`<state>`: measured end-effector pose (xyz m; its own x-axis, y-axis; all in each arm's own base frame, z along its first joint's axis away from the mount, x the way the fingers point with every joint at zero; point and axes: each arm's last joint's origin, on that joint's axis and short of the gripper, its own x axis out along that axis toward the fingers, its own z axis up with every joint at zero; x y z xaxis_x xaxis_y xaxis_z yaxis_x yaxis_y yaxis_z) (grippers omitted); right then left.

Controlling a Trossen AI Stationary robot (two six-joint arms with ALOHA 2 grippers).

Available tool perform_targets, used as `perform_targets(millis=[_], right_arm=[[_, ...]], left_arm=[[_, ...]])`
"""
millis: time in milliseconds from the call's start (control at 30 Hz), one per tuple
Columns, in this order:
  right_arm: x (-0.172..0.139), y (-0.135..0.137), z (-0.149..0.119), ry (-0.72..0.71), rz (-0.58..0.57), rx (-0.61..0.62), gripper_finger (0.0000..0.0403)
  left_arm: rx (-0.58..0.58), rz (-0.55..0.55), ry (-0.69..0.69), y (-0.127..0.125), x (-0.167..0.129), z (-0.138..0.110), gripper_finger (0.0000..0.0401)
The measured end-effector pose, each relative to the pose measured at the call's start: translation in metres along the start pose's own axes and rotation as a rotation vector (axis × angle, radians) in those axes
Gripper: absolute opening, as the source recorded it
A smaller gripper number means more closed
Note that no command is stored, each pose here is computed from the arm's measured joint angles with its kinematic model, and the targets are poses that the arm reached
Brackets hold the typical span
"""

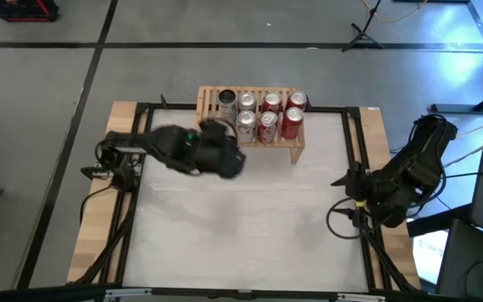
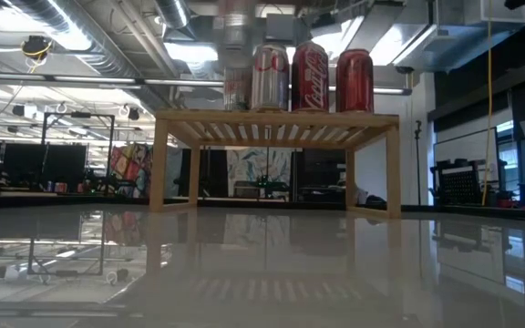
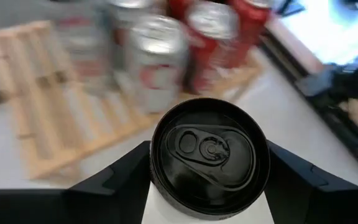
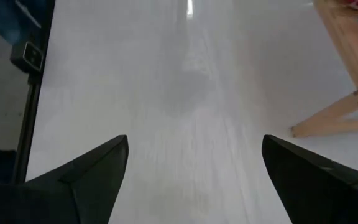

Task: Place canned beverage on shelf
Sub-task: Put the white pink soda can aligned with the other white pink soda can on the shelf

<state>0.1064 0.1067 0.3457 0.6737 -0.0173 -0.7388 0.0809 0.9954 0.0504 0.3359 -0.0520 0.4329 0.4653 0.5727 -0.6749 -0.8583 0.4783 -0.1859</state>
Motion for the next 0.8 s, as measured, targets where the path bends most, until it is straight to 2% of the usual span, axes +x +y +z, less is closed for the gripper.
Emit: perform_targets(millis=[100,200,367,567,800], right_arm=[[-0.001,-0.003,-0.001,-0.003,-0.016,0.035,0.0358],[-0.002,-0.004,-0.001,-0.017,-0.028,0.047,0.0358],[-0.002,-0.005,0.0,-0.033,-0.042,0.063,0.0358],[-0.002,-0.005,0.0,-0.049,-0.056,0.076,0.0358],[-0.002,-0.005,0.0,-0.055,-0.06,0.094,0.0358]], left_arm=[[-0.008,0.027,-0.012,0.024,-0.007,0.02,0.0234],[-0.07,0.042,-0.061,0.042,-0.007,0.042,0.0234],[-0.06,0.102,-0.049,0.063,0.007,0.065,0.0234],[-0.017,0.144,-0.032,0.067,0.032,0.078,0.0234],[0.021,0.166,-0.039,0.066,0.041,0.08,0.0234]])
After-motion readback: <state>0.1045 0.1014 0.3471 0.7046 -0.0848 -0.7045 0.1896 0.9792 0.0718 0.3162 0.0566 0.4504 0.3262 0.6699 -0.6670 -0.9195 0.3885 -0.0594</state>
